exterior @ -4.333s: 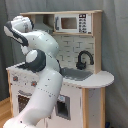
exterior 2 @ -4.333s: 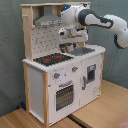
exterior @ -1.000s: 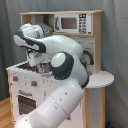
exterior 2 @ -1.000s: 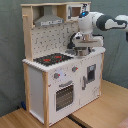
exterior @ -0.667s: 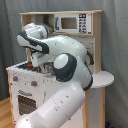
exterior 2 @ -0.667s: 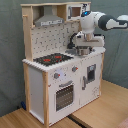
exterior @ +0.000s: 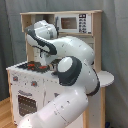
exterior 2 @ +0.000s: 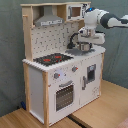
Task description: Play with the kitchen
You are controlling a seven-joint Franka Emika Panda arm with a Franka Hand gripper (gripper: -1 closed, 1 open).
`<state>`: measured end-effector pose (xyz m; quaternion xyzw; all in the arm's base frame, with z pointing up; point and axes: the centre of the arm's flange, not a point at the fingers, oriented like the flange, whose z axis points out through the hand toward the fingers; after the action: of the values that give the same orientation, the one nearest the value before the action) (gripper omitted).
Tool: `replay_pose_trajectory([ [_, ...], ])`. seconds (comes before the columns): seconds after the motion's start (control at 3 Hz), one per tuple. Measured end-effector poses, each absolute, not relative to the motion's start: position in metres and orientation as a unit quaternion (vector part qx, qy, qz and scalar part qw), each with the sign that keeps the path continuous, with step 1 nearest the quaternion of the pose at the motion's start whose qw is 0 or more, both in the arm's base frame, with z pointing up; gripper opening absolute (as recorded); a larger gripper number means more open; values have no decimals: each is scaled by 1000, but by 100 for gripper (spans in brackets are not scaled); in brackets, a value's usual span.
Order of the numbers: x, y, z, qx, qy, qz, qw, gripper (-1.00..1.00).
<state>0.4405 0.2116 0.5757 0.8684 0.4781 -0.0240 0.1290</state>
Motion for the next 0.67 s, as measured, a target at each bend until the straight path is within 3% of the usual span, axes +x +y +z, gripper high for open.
replay_pose_trajectory([
  [0.67, 491, 157, 539, 892, 439, -4, 102, -100],
])
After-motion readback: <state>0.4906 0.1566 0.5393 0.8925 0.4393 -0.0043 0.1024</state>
